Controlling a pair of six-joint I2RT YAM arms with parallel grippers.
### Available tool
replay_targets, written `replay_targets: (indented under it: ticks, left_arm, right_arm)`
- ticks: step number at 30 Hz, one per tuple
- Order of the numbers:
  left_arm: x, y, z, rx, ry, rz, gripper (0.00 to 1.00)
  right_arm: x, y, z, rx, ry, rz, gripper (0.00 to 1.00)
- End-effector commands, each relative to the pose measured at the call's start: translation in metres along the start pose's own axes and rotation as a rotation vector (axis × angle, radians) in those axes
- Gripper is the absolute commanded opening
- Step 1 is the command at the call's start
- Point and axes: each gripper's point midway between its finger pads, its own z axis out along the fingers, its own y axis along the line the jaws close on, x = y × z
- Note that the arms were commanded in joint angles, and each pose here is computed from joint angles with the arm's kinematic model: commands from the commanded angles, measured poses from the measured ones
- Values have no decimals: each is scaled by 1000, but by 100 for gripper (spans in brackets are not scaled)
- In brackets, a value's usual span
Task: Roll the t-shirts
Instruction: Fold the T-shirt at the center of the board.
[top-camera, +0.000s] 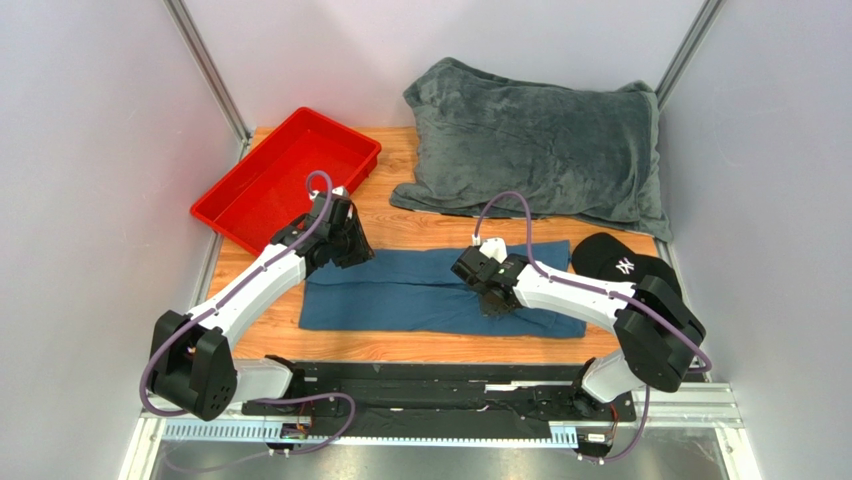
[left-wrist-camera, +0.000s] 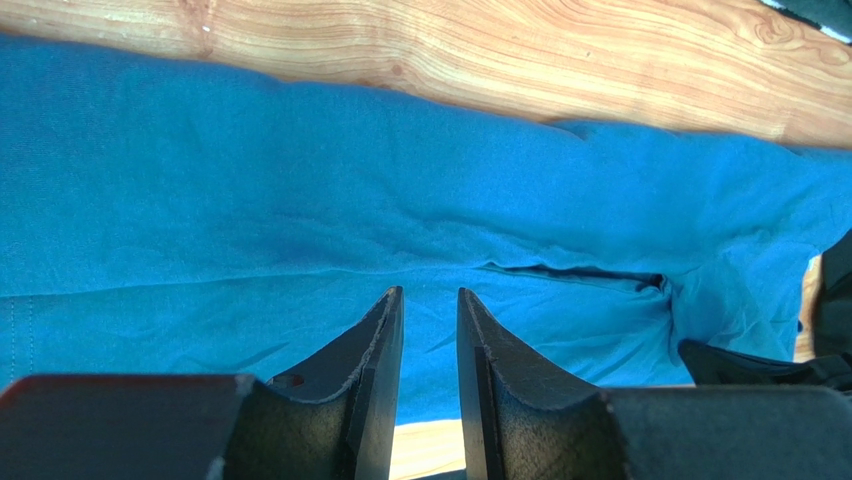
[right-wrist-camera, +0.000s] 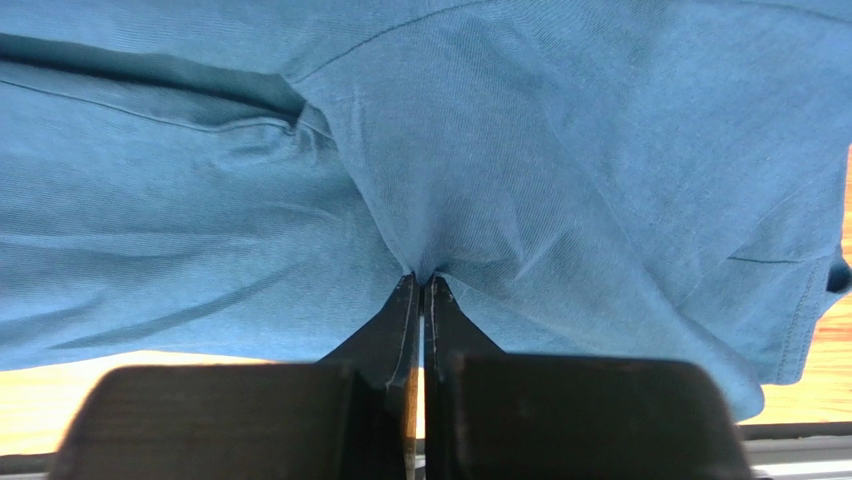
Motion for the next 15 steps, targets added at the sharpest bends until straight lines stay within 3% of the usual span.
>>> replay_targets:
  ticks: [1,8,13,15]
  left_arm:
    - [-17,-12,-3,42,-39,19,34]
    - [-18,-15,-3,54,-36,29,34]
    - [-15,-18,-1,68,-13,37,34]
    - [-13,-20,-1,86,-3,45,35]
  right_arm:
    - [-31,5,-22,-27,-76,32,0]
    - [-48,22,-59,-206,-76,51,0]
    - [-42,27,-55,-228,-29,48,0]
    - [-37,29,-51,-233,-5,38,5]
